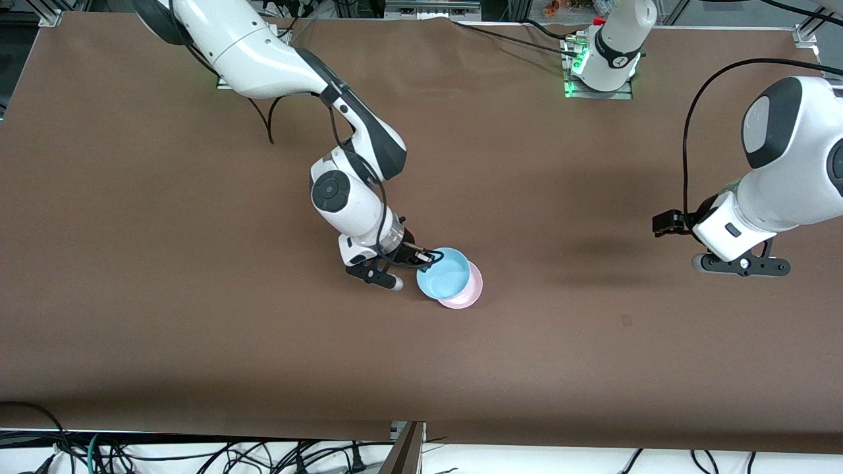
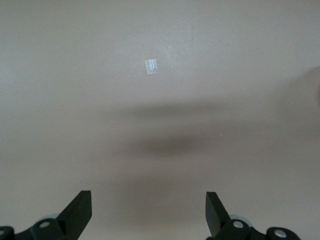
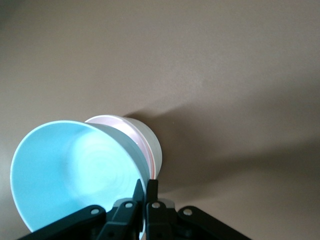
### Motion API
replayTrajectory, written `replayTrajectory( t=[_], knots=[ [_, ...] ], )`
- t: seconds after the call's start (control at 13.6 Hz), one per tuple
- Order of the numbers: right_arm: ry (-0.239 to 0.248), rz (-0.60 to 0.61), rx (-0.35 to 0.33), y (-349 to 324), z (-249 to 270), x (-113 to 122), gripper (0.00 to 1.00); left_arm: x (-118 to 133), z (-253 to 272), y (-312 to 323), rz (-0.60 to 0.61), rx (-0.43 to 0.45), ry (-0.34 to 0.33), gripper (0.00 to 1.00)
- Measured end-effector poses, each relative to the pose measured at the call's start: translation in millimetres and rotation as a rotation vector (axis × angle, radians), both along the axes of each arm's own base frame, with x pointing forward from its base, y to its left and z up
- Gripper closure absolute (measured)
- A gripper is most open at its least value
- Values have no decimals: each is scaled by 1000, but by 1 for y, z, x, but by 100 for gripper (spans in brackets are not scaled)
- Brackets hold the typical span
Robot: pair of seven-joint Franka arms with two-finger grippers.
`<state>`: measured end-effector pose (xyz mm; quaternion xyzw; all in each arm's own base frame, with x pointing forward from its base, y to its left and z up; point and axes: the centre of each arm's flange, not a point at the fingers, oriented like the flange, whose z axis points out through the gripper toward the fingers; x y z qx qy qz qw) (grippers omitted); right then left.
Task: Stack pink and blue bowls on white bowl
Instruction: 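Carry the blue bowl with the right gripper onto the pink bowl, then lower the blue bowl into the pink bowl and open the right gripper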
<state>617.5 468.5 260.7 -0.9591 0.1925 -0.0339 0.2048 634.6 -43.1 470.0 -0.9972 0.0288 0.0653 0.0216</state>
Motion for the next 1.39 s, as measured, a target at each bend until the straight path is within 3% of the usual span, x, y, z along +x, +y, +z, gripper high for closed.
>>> replayTrajectory(
  t=[0.51, 1.39],
  knots=[
    [-45, -6, -4, 12, -12, 8, 97, 0, -1, 2, 3, 0, 1, 0],
    [-71, 42, -62, 31, -34, -9, 97, 0, -1, 2, 3, 0, 1, 0]
  ],
)
